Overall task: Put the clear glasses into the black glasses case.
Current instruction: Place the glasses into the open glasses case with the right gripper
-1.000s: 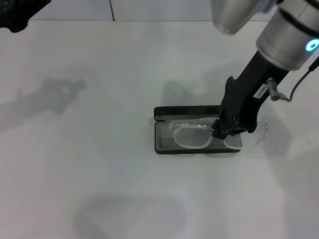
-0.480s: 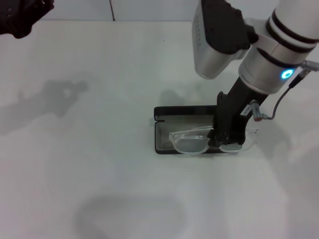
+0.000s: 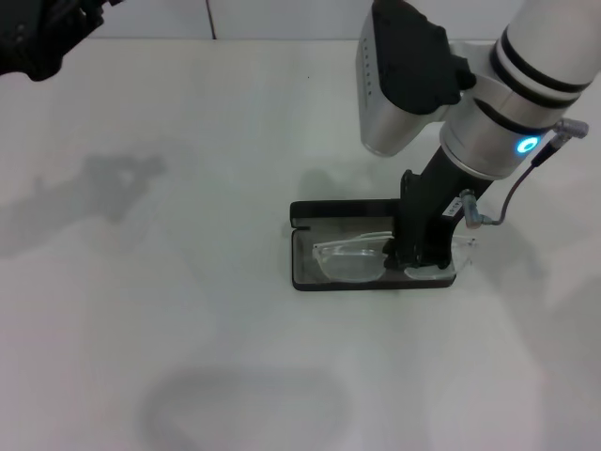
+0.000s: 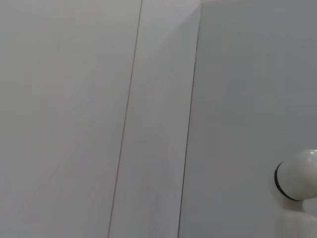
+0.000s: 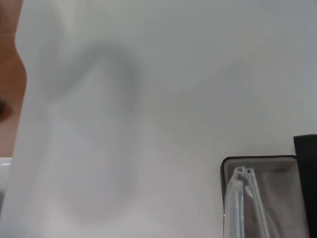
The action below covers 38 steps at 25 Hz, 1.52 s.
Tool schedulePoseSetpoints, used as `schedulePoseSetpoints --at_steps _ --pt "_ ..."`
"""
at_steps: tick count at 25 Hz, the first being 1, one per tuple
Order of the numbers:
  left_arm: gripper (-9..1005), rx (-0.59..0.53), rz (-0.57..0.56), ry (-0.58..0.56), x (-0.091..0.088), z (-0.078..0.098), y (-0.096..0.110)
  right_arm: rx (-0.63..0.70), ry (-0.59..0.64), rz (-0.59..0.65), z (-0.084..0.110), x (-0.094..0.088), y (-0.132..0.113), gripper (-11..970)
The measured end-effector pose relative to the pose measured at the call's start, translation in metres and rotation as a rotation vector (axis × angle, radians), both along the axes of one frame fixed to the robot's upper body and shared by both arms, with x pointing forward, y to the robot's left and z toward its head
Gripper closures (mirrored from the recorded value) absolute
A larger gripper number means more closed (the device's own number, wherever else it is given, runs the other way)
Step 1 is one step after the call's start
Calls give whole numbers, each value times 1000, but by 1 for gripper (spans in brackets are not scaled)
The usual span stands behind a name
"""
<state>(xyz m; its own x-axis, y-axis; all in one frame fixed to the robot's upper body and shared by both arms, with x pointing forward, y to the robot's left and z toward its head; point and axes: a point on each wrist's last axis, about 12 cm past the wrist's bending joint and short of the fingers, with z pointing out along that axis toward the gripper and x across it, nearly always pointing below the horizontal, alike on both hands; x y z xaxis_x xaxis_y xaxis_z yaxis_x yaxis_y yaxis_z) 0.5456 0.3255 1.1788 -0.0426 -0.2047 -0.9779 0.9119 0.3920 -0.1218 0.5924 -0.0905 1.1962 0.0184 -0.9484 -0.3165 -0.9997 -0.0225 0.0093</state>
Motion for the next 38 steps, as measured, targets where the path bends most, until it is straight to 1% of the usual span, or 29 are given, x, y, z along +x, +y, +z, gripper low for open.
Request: schedulePoseSetpoints --at_steps 10,17,38 --pt "923 2 4 -7 -1 -1 0 2 -32 12 -7 3 2 867" --pt "922 0 3 -6 -1 -2 -1 7 -28 26 -11 4 2 865" --pt "921 -4 7 -5 -1 -3 -1 10 -27 35 -15 4 -2 859"
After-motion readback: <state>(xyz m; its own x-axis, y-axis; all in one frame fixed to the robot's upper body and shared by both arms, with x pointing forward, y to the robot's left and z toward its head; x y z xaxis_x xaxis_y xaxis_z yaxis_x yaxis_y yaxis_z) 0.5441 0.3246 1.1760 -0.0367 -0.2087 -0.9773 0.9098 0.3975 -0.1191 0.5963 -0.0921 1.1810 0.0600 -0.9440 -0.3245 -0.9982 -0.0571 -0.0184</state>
